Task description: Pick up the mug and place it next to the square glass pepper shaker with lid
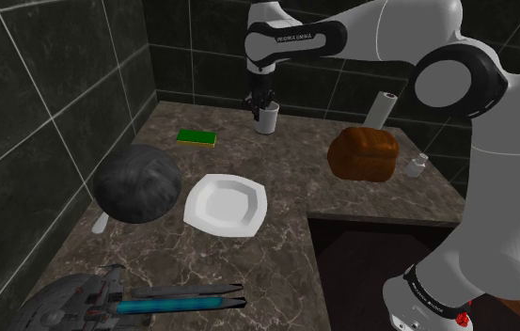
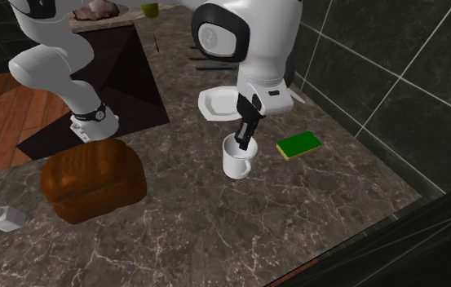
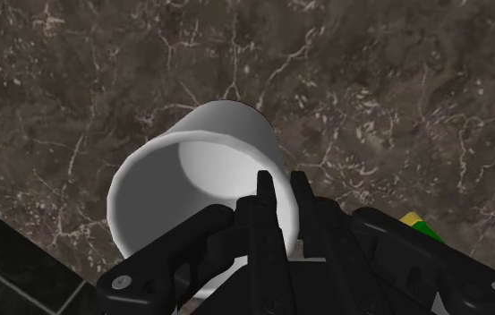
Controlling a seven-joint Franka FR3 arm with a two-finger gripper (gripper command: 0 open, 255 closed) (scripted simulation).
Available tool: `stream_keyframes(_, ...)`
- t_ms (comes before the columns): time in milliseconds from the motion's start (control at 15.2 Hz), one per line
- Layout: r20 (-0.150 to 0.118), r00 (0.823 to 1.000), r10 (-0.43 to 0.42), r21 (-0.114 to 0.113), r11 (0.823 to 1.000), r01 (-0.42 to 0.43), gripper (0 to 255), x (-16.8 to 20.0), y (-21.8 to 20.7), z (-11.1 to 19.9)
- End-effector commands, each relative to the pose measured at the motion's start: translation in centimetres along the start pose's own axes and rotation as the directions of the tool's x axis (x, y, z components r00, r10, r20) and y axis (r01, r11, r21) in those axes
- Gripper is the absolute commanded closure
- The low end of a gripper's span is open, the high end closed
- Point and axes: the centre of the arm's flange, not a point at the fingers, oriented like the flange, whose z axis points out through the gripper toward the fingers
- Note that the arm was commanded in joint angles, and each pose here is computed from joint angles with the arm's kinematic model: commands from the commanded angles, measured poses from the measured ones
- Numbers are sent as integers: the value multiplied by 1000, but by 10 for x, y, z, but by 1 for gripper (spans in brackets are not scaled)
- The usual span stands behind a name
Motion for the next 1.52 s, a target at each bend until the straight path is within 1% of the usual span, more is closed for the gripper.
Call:
stream_keyframes(0,0,1000,0,0,1000,0,255,-1,0,-10)
stream_keyframes(1254,0,1000,0,0,1000,0,255,-6,7,-109)
stream_keyframes(1452,0,1000,0,0,1000,0,255,-29,40,-106)
